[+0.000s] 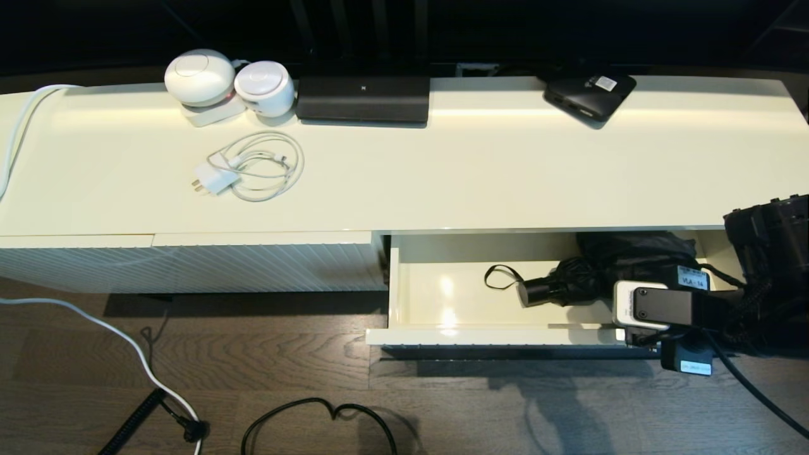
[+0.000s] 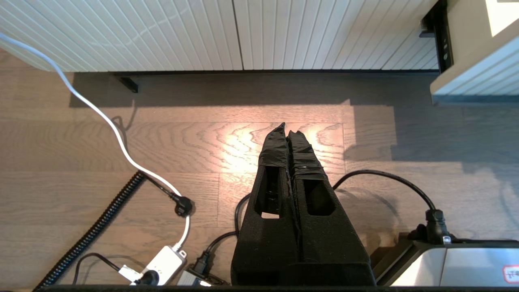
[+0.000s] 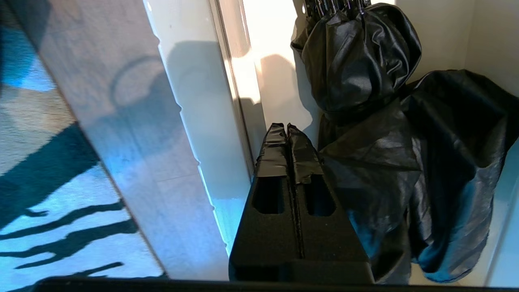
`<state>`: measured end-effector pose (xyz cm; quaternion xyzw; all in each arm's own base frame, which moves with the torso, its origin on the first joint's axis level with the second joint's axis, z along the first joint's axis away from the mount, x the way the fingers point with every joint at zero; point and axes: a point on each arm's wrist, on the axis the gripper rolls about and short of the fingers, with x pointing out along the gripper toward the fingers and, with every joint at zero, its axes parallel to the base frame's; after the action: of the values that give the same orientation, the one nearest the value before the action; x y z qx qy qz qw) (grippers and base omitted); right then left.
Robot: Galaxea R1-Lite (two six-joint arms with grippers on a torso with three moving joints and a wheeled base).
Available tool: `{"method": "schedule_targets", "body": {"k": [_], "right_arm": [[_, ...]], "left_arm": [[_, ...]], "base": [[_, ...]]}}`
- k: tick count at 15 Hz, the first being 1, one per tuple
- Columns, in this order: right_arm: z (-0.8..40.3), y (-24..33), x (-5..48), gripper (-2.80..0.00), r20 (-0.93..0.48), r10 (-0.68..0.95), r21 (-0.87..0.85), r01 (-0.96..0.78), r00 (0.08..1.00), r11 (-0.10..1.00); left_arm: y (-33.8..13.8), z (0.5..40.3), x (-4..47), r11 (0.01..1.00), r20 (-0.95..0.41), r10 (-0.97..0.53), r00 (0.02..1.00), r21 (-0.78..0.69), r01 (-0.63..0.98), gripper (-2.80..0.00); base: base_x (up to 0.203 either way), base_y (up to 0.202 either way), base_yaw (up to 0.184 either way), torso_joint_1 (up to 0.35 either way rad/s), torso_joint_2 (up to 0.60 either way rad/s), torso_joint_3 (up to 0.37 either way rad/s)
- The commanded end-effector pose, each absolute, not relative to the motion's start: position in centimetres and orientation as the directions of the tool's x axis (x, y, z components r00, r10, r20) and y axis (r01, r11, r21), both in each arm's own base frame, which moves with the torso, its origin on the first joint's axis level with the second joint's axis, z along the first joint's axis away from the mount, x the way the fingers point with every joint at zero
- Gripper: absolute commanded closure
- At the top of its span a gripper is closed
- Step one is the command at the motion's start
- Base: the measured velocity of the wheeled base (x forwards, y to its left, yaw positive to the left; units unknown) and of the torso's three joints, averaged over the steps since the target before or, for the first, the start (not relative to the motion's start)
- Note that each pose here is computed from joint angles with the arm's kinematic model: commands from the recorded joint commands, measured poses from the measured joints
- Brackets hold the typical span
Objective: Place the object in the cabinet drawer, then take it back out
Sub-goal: Open the drawer
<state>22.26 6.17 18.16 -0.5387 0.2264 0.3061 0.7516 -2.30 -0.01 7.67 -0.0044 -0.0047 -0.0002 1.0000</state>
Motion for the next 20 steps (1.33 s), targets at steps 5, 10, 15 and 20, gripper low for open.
{"method": "schedule_targets", "body": {"k": [5,10,15,20], "right_arm": [[15.4,5.8,19.0,0.0,-0.739,0.208,-0.604,-0.767,0.64,0.216],[14.4,5.7,17.5,0.0,-0.762,0.213,-0.568,-0.789,0.612,0.233],[14.0,5.5,16.5,0.0,-0.769,0.213,-0.56,-0.796,0.603,0.23],[15.4,5.4,16.7,0.0,-0.719,0.217,-0.613,-0.75,0.66,0.25]], "left_arm": [[0.0,7.7,-2.3,1.0,0.011,0.0,1.0,-0.009,0.0,0.0],[0.0,7.7,-2.3,1.0,0.011,0.0,1.0,-0.009,0.0,0.0],[0.0,7.7,-2.3,1.0,0.012,0.0,1.0,-0.009,0.0,0.0],[0.0,7.7,-2.3,1.0,0.011,0.0,1.0,-0.009,0.0,0.0]], "base": [[0.0,0.0,0.0,0.0,0.0,0.0],[0.0,0.0,0.0,0.0,0.0,0.0],[0.0,0.0,0.0,0.0,0.0,0.0],[0.0,0.0,0.0,0.0,0.0,0.0]]}}
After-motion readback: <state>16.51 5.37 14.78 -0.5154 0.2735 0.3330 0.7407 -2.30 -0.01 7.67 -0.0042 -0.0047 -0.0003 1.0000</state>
